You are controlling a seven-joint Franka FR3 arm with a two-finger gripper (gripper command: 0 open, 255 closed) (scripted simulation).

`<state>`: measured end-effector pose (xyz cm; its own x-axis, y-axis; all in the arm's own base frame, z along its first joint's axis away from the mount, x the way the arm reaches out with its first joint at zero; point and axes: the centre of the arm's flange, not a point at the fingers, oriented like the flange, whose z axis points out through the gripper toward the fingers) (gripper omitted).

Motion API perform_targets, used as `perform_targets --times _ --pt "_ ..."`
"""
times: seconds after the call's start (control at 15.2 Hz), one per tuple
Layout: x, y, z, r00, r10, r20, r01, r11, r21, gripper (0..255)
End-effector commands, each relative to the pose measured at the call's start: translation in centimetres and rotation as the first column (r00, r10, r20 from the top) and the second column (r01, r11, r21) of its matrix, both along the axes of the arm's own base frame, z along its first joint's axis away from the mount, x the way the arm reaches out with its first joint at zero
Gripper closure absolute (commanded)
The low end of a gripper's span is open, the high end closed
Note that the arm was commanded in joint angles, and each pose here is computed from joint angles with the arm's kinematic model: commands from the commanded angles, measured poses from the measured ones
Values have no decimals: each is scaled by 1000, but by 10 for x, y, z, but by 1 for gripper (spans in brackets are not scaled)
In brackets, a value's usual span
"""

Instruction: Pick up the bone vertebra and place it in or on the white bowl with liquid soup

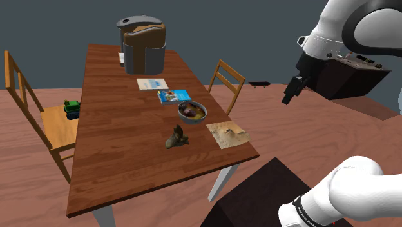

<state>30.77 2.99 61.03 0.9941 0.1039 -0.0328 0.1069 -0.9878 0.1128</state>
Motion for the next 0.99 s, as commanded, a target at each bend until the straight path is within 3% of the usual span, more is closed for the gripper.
perform_targets --times 0.0,0.92 --pt "0 0 0 1000 0 0 0 1000 0 0" --pt "109 79 -125 999 -50 7 50 999 8 0"
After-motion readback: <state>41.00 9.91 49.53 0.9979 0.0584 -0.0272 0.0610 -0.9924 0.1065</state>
